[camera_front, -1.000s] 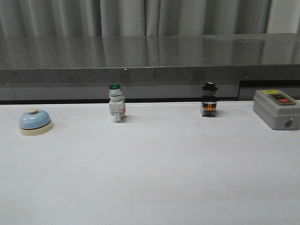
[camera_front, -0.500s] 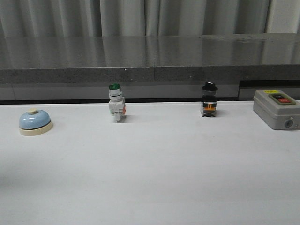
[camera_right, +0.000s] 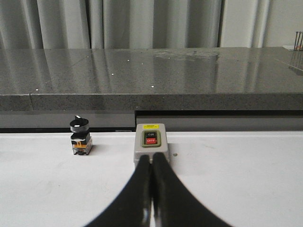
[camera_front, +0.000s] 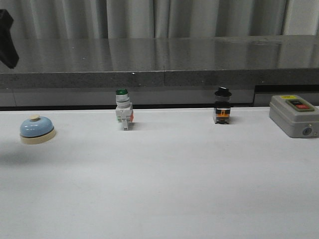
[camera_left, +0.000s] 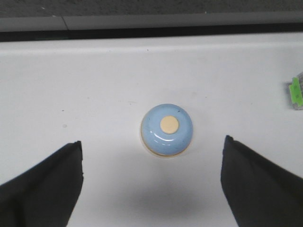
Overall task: Place and press bell with both arms
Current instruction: 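Lower the left gripper and grasp the blue bell, then lift the bell and carry it toward the table center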
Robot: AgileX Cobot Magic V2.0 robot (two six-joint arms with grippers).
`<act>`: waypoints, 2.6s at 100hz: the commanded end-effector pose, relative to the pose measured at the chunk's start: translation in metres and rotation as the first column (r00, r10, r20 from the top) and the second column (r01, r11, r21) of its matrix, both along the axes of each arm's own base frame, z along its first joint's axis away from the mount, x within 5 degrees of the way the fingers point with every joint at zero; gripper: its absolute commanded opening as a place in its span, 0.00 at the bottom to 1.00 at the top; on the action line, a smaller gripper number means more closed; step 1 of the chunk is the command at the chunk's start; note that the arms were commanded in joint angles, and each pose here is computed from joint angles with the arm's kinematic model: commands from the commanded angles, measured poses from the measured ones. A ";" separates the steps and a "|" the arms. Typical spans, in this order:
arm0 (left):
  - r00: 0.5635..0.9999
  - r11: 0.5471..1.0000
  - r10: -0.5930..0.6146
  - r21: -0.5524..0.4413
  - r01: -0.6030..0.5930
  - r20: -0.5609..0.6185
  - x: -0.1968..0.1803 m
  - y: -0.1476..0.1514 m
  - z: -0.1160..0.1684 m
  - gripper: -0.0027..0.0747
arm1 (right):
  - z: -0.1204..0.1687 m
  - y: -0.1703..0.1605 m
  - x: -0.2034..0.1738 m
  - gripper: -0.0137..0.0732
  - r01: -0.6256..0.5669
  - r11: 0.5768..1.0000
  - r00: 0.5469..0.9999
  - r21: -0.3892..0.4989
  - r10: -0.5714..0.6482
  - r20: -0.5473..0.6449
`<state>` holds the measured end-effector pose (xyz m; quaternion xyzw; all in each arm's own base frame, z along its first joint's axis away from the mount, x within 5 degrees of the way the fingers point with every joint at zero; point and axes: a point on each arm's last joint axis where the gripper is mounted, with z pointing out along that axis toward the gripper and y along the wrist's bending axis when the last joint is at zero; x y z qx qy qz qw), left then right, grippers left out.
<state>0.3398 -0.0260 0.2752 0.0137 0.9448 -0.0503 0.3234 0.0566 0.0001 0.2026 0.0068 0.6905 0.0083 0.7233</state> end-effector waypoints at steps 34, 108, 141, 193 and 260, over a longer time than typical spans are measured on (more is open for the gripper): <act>0.993 0.999 -0.030 -0.025 0.027 -0.115 0.057 -0.015 -0.024 0.78 | 0.013 0.000 -0.003 0.09 0.006 1.000 0.993 -0.007 -0.005 0.115; 0.970 0.998 -0.055 -0.034 0.048 -0.236 0.090 -0.029 -0.076 0.74 | 0.013 0.000 -0.003 0.09 0.006 1.000 0.993 -0.007 -0.005 0.115; 0.968 0.998 -0.057 -0.028 0.052 -0.243 0.090 -0.029 -0.077 0.52 | 0.013 0.000 -0.003 0.09 0.006 1.000 0.993 -0.007 -0.005 0.115; 0.988 0.988 -0.150 -0.050 0.149 -0.025 0.060 -0.064 0.016 0.52 | 0.013 0.000 -0.003 0.09 0.006 1.000 0.993 -0.007 -0.005 0.115; 0.805 0.808 -0.590 -0.058 0.587 -0.070 -0.019 -0.251 -0.014 0.52 | 0.013 0.000 -0.003 0.09 0.006 1.000 0.993 -0.007 -0.005 0.115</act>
